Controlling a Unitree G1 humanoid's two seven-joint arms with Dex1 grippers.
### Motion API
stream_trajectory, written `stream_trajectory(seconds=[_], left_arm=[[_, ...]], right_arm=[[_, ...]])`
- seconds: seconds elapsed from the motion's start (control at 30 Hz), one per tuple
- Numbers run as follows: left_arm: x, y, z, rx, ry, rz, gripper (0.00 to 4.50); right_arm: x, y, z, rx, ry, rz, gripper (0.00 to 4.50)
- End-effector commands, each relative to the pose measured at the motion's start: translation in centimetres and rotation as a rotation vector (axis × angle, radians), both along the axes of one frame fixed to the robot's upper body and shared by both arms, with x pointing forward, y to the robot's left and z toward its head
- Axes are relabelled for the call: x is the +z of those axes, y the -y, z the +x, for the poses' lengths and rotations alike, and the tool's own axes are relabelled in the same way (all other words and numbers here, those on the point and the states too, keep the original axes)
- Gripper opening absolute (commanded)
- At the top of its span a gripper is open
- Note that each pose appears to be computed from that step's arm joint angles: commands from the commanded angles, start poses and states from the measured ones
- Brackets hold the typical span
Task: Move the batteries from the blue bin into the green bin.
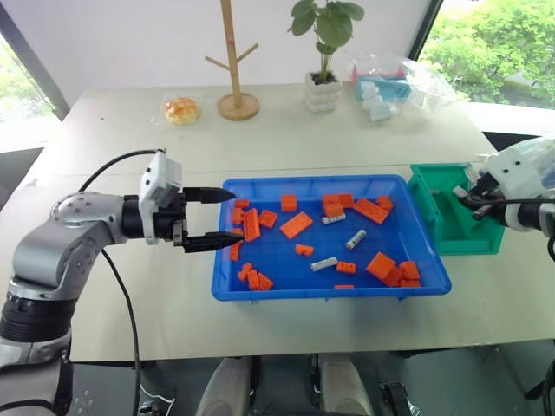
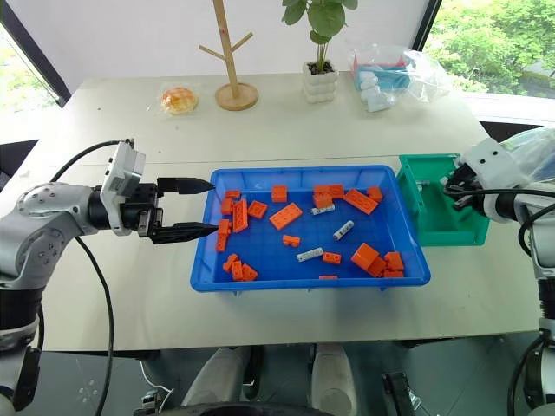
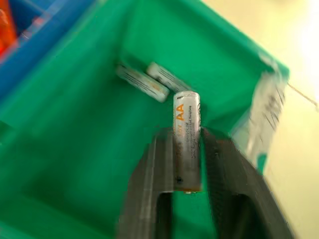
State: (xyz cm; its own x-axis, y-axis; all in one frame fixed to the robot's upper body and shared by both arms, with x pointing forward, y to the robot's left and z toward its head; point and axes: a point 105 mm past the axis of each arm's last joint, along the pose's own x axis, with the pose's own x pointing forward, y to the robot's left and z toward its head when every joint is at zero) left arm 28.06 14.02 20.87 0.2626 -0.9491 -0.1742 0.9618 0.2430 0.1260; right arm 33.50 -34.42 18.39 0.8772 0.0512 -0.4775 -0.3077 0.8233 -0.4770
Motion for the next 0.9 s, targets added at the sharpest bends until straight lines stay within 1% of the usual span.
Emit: stream_trajectory(seconds=[0.03,0.07,0.17,0.27,0.33,0.37,0.43,0.53,0.63,0.73,0.9], left_arm=[[1.3,0.1,-0.1,-0.008,0.047,-0.007,4.5],[1.4,0.1,-0.2,-0.01,0.048,-0.006,4.5],[1.5,0.2,-0.3,-0.017,0.051,-0.004,4.5],[1.5,0.2,-0.4,-0.019,0.052,-0.001,4.5],[1.4,0.3,-0.4,-0.02,0.053,-0.002,4.5],[1.5,0.4,-0.4,-0.02,0.053,-0.003,4.5],[1.5,0.5,-0.3,-0.022,0.055,-0.005,4.5],[1.6,0.6,-0.3,-0.026,0.058,-0.006,4.5],[1.7,0.7,-0.3,-0.028,0.063,-0.006,4.5],[1.9,0.7,-0.3,-0.028,0.071,-0.005,4.5],[2.0,0.5,-0.3,-0.02,0.076,-0.002,4.5]], right_arm=[[2.6,-0.3,0.3,0.031,0.094,-0.028,3.08],[3.2,-0.9,0.5,0.057,0.107,-0.018,3.57],[5.2,-3.5,1.2,0.175,0.15,0.042,3.57],[6.9,-9.1,1.2,0.422,0.169,0.098,3.57],[6.9,-12.4,0.7,0.563,0.147,0.113,3.57],[6.5,-13.9,0.4,0.634,0.122,0.111,3.57],[4.9,-16.6,-0.7,0.783,0.042,0.085,3.57],[2.0,-19.1,-2.2,0.944,-0.087,0.02,3.57],[-0.5,-19.9,-3.1,1.04,-0.184,-0.055,3.57],[-2.4,-20.2,-3.5,1.094,-0.251,-0.088,3.57],[-4.0,-20.5,-4.2,1.16,-0.319,-0.108,3.57]])
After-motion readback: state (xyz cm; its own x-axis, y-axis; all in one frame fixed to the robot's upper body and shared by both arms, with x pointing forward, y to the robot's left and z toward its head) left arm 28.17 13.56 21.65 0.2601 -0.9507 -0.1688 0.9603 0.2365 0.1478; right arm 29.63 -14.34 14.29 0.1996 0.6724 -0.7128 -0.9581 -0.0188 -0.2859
